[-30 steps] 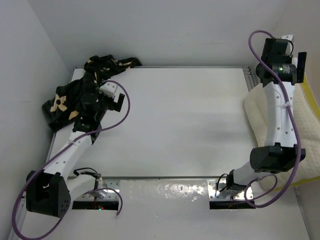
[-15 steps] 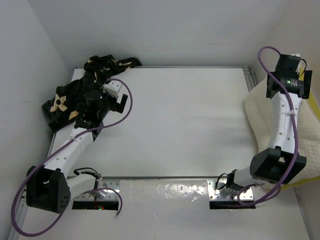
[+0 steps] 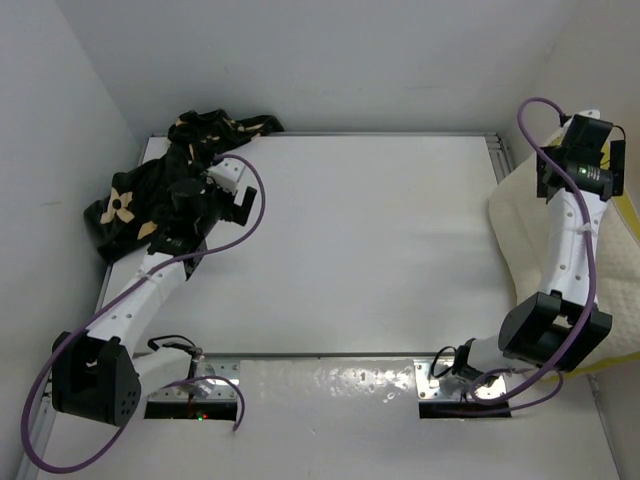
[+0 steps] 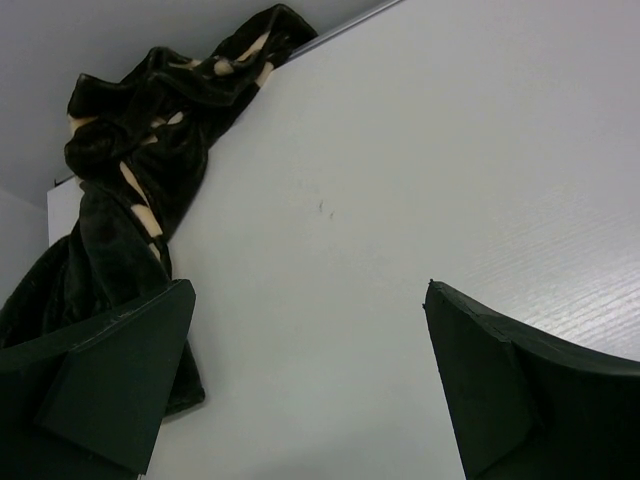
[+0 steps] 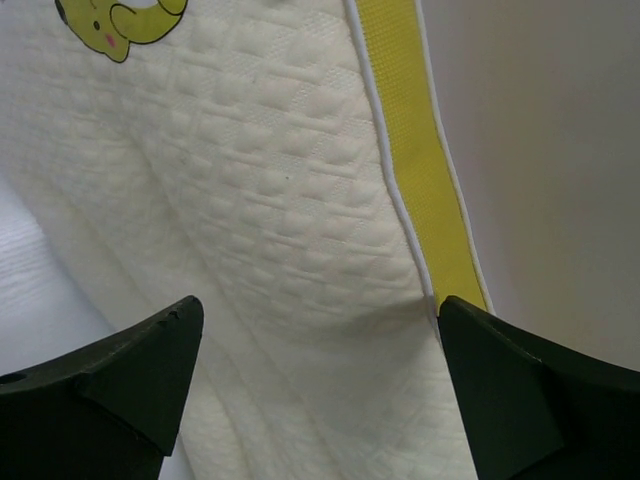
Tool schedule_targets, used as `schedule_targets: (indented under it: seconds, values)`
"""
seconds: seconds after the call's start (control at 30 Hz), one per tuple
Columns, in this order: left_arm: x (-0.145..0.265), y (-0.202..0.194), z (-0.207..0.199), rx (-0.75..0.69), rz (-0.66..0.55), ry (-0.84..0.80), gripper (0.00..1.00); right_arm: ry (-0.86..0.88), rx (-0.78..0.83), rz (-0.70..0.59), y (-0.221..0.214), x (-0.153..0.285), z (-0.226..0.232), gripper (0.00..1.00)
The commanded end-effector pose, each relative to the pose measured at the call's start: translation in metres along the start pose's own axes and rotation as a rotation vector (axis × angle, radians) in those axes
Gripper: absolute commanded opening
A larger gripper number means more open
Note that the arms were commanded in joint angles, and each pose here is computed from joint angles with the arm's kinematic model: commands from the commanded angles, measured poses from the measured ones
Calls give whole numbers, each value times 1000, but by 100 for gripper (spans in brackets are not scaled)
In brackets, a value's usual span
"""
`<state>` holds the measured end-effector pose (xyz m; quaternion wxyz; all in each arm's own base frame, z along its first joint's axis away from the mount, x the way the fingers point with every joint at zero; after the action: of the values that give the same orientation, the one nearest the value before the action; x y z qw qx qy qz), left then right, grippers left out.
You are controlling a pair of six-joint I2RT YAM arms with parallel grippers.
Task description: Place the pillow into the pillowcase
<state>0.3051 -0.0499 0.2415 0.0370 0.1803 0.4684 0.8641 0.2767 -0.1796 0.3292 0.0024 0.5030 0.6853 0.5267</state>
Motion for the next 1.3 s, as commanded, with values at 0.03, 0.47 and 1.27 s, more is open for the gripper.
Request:
schedule_targets:
  seconds: [0.03, 0.47, 1.27]
  values:
    - [-1, 20, 5, -13, -61, 7, 100, -11, 3, -68, 5, 2, -9, 99]
    - [-2, 17, 2, 0, -50, -2, 100, -16, -49, -80, -10, -7, -8, 43]
    - [0, 19, 6, 26, -68, 47, 100, 453, 50, -597, 69, 164, 103, 0]
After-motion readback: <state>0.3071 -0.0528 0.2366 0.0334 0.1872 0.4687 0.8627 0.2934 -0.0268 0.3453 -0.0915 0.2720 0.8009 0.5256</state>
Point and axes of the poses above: each gripper's point midway between its finger pads, its own x axis back along the fingers, its own z axis along the line the jaws close on, y = z × x, the point moved 8 cm from there along x, back along the fingers, and after that the axes turned 10 degrees about -x, right-handed, at the moved point
